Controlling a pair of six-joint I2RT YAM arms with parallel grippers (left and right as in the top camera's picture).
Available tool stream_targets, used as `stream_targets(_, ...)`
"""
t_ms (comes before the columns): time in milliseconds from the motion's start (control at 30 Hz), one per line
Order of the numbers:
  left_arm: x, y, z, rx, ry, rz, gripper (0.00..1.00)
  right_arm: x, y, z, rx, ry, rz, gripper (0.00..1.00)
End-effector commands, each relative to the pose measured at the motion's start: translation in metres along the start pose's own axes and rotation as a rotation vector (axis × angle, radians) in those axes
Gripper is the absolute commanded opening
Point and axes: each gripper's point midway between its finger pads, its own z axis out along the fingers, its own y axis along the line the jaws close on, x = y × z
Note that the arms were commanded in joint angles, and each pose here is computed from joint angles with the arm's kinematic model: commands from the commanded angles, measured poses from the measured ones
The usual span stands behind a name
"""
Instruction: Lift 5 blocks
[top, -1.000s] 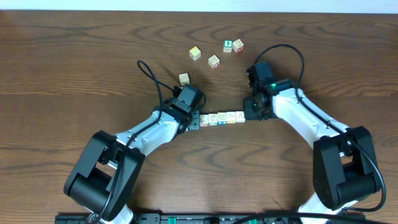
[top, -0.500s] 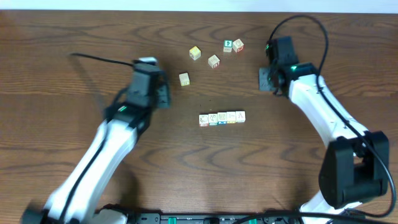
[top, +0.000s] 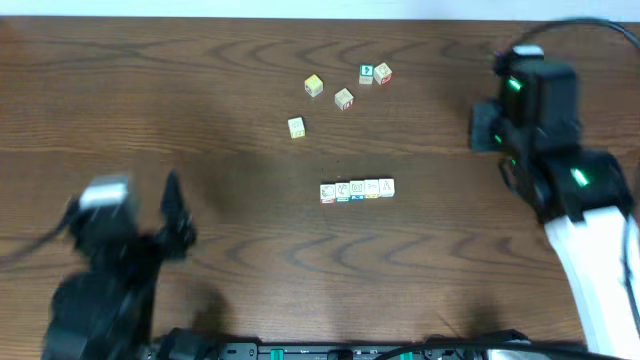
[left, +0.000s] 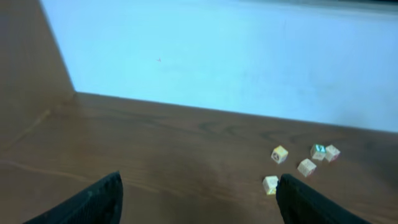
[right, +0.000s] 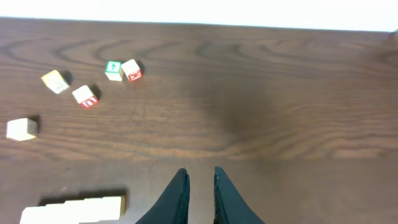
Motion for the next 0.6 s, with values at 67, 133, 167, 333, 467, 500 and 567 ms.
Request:
stream_targets(67, 0.002, 0.025, -0.053, -0.005, -0.092, -0.028, 0.8, -0.005, -0.026, -0.078, 0.035, -0.144, 0.08, 0.14)
stream_targets(133, 0.007, 0.033, -0.07, -0.008, -0.121, -0.043, 0.8, 0.001, -0.033, -0.107, 0.026, -0.191, 0.109, 0.17)
stream_targets(167, 0.01, 0.04, -0.079, -0.02, -0.139, -0.064, 0.8, 0.007, -0.037, -0.124, 0.023, -0.214, 0.124, 0.18)
stream_targets(333, 0.025, 0.057, -0.106, -0.03, -0.176, -0.146, 0.8, 0.042, -0.055, -0.183, 0.014, -0.291, 0.168, 0.27)
stream_targets(467, 0.041, 0.062, -0.112, -0.046, -0.086, -0.126, 0.8, 0.08, -0.076, -0.213, 0.064, -0.306, 0.225, 0.3)
stream_targets(500, 0.044, 0.063, -0.115, -0.049, -0.072, -0.12, 0.8, 0.09, -0.081, -0.217, 0.082, -0.3, 0.242, 0.3)
stream_targets(567, 0.048, 0.066, -0.121, -0.054, -0.052, -0.112, 0.8, 0.107, -0.088, -0.225, 0.105, -0.293, 0.252, 0.44)
